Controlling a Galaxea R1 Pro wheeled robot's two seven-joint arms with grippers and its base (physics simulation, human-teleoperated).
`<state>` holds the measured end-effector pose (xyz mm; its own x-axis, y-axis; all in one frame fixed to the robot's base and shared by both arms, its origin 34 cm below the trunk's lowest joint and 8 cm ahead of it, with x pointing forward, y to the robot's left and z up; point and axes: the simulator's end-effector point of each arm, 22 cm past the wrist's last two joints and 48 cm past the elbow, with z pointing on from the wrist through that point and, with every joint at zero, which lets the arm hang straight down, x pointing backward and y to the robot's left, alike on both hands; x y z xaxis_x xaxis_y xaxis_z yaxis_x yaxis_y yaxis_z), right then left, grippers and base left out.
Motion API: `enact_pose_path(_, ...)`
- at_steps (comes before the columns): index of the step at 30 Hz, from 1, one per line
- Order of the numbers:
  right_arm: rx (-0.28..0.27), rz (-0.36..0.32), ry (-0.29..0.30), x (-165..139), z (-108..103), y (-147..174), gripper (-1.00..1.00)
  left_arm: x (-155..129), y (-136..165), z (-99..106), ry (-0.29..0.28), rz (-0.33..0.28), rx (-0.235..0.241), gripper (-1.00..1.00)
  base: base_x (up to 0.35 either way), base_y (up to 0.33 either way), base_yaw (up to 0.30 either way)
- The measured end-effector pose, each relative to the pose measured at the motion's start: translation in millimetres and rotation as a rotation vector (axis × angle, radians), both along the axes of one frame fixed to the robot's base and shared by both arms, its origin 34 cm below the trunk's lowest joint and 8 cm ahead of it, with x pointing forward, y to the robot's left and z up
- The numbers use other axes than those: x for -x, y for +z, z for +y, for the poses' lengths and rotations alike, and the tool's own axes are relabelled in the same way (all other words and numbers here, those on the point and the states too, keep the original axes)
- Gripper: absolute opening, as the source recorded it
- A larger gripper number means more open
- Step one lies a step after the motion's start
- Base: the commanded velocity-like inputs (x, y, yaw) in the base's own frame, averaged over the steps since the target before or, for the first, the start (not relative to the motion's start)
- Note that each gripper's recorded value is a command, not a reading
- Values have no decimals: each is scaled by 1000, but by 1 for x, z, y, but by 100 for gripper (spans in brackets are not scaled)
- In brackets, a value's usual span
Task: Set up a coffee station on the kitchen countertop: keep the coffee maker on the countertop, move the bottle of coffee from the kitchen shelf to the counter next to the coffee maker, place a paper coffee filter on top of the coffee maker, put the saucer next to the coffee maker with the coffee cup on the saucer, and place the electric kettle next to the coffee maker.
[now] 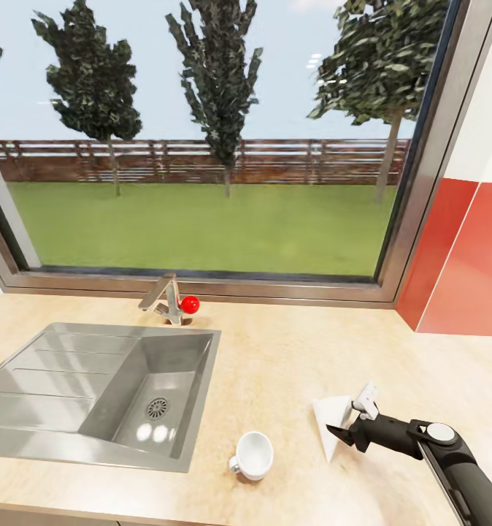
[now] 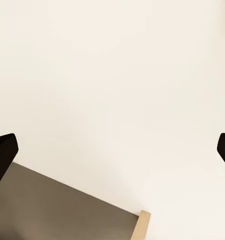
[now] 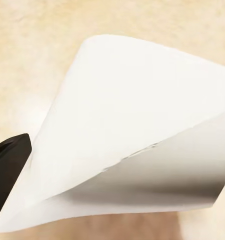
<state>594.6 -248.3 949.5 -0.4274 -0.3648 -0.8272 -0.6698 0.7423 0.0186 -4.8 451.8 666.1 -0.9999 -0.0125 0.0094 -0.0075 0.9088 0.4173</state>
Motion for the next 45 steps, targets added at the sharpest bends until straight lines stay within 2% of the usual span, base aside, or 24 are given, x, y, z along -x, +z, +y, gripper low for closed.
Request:
enact_pose_path(18,0,0,-1,0,0,0,-100,1,1,1,0,2,-1,100,0,0,0)
enact_pose_path(21,0,-18,-11,-4,-1,7,-100,0,0,-1,-2,-1,2,100,0,0,0)
enact_pose_path(24,3,-67,0,-11,3,26,-100,-1,-1,-4,-7,-3,7,100,0,0,0)
enact_pose_path(29,11,-234,41,-24,22,95,-100,-2,-1,-4,-16,-3,10,100,0,0,0)
enact_pose_path(35,-46,-250,19,-34,47,120,-100,-3,-1,-2,-20,-5,7,100,0,0,0)
enact_pose_path(37,-37,-270,-30,-44,39,125,-100,-4,-1,-1,-21,-7,6,100,0,0,0)
enact_pose_path(39,-17,-306,-140,-60,18,130,-100,-4,-1,0,-21,-8,5,100,0,0,0)
enact_pose_path(41,4,-346,-295,-77,-11,135,-100,-5,0,0,-21,-10,5,100,0,0,0)
enact_pose_path(42,17,-369,-420,-86,-34,136,-100,-5,0,0,-21,-12,4,100,0,0,0)
enact_pose_path(43,19,-378,-503,-90,-49,135,-100,-6,-1,0,-21,-13,5,100,0,0,0)
enact_pose_path(45,15,-392,-624,-93,-63,136,-100,-7,-1,-1,-20,-16,5,100,0,0,0)
